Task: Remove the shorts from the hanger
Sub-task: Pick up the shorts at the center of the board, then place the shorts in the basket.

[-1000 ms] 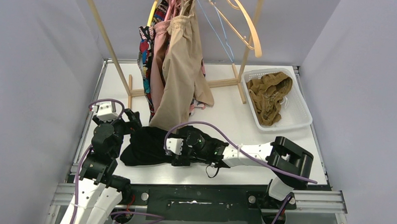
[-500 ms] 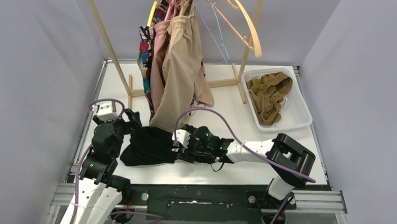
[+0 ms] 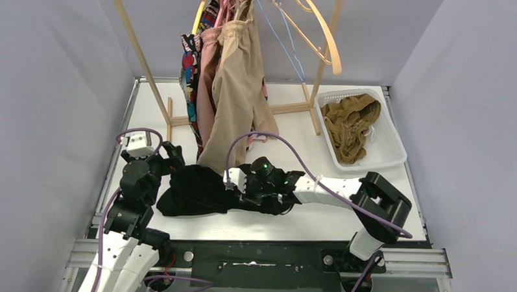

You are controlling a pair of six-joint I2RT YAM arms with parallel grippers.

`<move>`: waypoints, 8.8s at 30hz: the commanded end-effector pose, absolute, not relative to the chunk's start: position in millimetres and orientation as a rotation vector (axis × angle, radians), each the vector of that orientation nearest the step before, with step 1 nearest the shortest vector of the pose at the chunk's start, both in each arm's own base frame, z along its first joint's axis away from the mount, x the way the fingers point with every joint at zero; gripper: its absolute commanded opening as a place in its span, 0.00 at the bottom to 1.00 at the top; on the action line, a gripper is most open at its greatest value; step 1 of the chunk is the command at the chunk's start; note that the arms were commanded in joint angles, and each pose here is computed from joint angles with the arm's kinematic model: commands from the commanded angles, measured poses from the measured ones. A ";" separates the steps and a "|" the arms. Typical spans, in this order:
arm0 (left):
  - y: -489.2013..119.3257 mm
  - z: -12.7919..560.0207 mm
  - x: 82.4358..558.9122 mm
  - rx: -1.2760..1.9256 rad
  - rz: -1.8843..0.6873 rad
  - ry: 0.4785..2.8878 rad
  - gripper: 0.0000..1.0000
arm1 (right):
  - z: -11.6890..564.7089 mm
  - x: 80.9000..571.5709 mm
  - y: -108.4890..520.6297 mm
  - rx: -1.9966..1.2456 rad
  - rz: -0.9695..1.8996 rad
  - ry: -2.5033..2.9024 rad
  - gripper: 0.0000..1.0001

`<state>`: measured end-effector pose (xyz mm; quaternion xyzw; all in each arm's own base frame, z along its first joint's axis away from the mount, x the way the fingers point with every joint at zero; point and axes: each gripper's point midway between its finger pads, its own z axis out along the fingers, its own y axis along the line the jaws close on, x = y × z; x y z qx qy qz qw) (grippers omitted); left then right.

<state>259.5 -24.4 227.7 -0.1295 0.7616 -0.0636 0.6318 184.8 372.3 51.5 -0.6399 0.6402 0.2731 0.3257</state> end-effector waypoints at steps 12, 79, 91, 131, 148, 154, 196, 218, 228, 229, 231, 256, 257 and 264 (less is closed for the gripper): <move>-24.3 245.6 263.9 -0.308 -0.173 1.677 0.86 | 251.7 149.7 301.5 -1.326 0.695 1.224 0.02; -21.2 248.1 262.7 -0.321 -0.185 1.661 0.86 | -30.5 208.7 175.9 0.033 -0.289 2.596 0.96; -22.2 244.9 265.7 -0.319 -0.185 1.676 0.85 | 6.6 225.9 172.3 0.064 -0.195 2.381 0.26; -21.5 247.0 264.5 -0.323 -0.193 1.665 0.86 | 301.7 292.2 45.2 0.368 -0.215 1.694 0.00; -20.7 249.3 263.8 -0.325 -0.194 1.656 0.86 | 403.1 342.8 -62.1 0.544 -0.333 1.593 0.00; -19.3 249.2 263.1 -0.329 -0.191 1.653 0.86 | 410.4 365.7 -74.7 0.511 -0.379 1.643 0.00; -17.8 247.2 265.5 -0.333 -0.191 1.660 0.86 | 162.7 390.3 -100.1 0.584 -0.156 2.187 0.02; -16.4 247.8 264.8 -0.337 -0.189 1.656 0.86 | 170.8 425.2 -110.0 0.583 -0.080 2.079 0.07; -17.5 248.2 263.8 -0.332 -0.196 1.654 0.86 | 43.8 395.6 -76.0 0.751 0.118 2.344 0.09; -17.3 248.6 263.8 -0.333 -0.196 1.652 0.86 | 42.3 391.8 -78.5 0.762 0.094 2.348 0.10; -17.0 249.3 263.4 -0.335 -0.196 1.650 0.85 | 40.6 383.0 -85.5 0.787 0.031 2.357 0.10; -19.3 250.7 263.4 -0.328 -0.210 1.646 0.86 | 219.1 376.2 -86.9 0.563 0.009 2.054 0.49; -19.3 250.0 263.5 -0.328 -0.209 1.647 0.86 | 224.3 378.2 -80.7 0.536 0.049 2.037 0.47; -19.8 249.9 263.8 -0.326 -0.211 1.649 0.86 | 161.3 380.6 -69.3 0.583 0.135 2.149 0.24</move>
